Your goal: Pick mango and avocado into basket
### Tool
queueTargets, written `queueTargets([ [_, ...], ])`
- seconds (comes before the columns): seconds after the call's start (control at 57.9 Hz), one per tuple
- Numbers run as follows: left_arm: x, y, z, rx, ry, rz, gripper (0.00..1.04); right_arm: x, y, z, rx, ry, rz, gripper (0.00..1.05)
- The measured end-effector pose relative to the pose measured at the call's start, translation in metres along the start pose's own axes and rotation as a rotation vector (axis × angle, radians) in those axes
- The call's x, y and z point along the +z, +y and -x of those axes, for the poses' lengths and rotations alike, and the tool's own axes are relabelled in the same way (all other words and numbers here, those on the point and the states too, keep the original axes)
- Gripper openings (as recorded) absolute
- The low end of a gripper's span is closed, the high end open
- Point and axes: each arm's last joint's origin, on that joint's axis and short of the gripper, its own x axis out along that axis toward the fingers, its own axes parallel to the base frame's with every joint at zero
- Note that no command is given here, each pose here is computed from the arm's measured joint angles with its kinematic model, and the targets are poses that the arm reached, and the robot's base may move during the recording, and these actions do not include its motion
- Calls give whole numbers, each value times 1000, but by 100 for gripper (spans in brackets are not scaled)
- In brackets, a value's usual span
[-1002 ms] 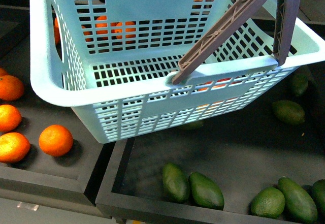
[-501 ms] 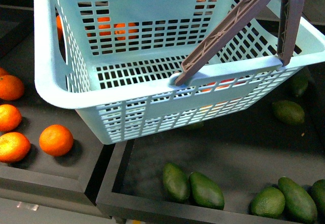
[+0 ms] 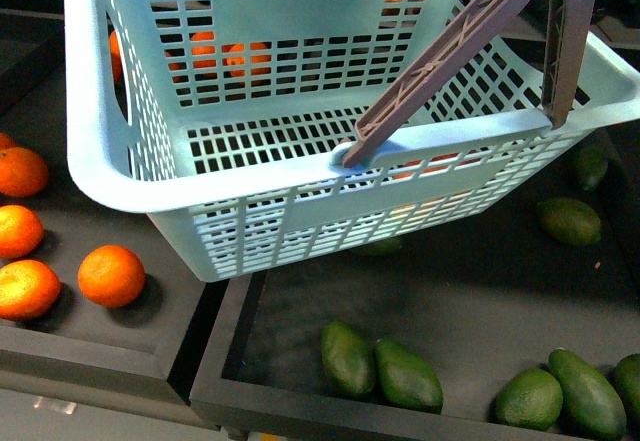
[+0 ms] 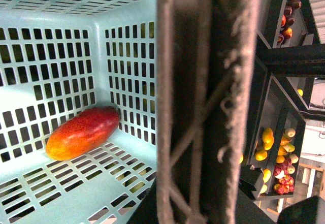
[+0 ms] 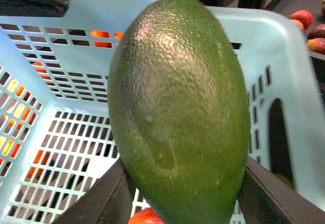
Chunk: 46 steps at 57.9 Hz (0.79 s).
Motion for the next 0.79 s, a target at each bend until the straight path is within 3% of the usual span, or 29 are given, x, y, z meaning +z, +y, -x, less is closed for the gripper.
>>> queueTargets([
  [0.173, 0, 0, 0, 0, 1, 0, 5, 1, 8, -11, -67, 17, -15, 82],
  [0.259, 0, 1, 0, 4, -2, 2, 5, 2, -7, -3, -169, 14, -76, 99],
  [0.467, 0, 1, 0, 4, -3, 1, 5, 4, -54, 52, -460, -3, -198, 97],
  [0.553, 0, 1, 0, 4, -2, 1, 5, -1, -62, 89, -554, -134, -149, 88],
  [0.657, 0, 1, 0, 4, -2, 1, 5, -8, -36, 125, -596, -307, -44, 68],
  [0.795, -4, -2, -1, -3, 9, -5, 5, -19, -11, 138, -579, -322, -19, 47],
])
